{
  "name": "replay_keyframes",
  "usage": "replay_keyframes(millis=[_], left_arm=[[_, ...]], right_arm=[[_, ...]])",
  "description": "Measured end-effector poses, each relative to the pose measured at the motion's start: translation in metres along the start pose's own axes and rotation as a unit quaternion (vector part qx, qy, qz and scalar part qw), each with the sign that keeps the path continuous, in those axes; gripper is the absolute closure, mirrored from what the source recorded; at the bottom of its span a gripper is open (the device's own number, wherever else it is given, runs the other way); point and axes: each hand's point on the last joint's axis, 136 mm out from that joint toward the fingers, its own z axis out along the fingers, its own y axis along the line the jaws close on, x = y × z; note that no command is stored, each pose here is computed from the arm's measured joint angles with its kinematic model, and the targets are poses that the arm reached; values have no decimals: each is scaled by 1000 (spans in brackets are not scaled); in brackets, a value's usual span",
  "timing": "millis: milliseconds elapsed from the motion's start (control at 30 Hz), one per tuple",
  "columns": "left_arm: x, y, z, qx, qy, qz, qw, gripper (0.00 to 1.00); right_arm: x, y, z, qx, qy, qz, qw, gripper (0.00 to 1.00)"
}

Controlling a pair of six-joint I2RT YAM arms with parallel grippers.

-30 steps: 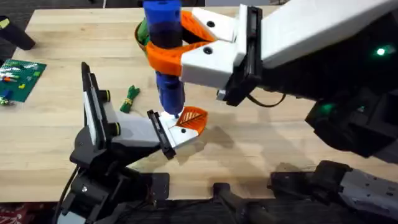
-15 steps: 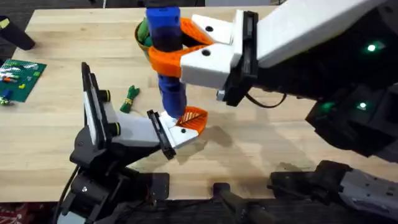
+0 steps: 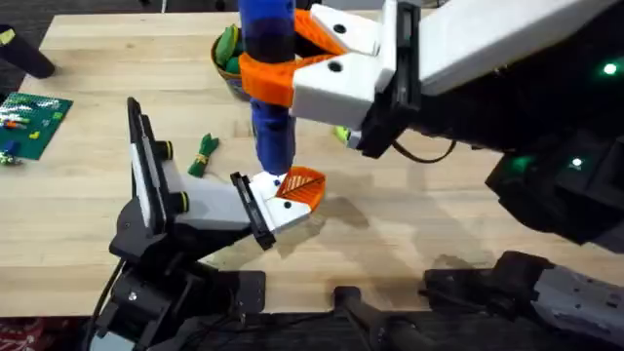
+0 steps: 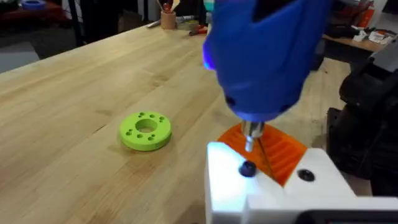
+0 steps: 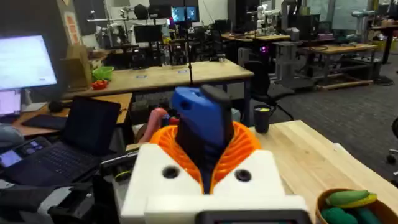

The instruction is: Pick up the gripper from the table and insert it into the empty holder that is missing its gripper. Then pick up a screw, insert it into the mounting hole, and use the screwdriver to tighten it. Finally, clean up the table by picking up the vegetable and placing it into the bucket.

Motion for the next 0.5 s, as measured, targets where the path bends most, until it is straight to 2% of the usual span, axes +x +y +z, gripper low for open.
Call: replay_keyframes(millis=[500], left_arm=[[0, 0, 0, 0, 0, 0, 1000, 991]], right_arm=[[9, 2, 0, -6, 18, 15, 1000, 957]])
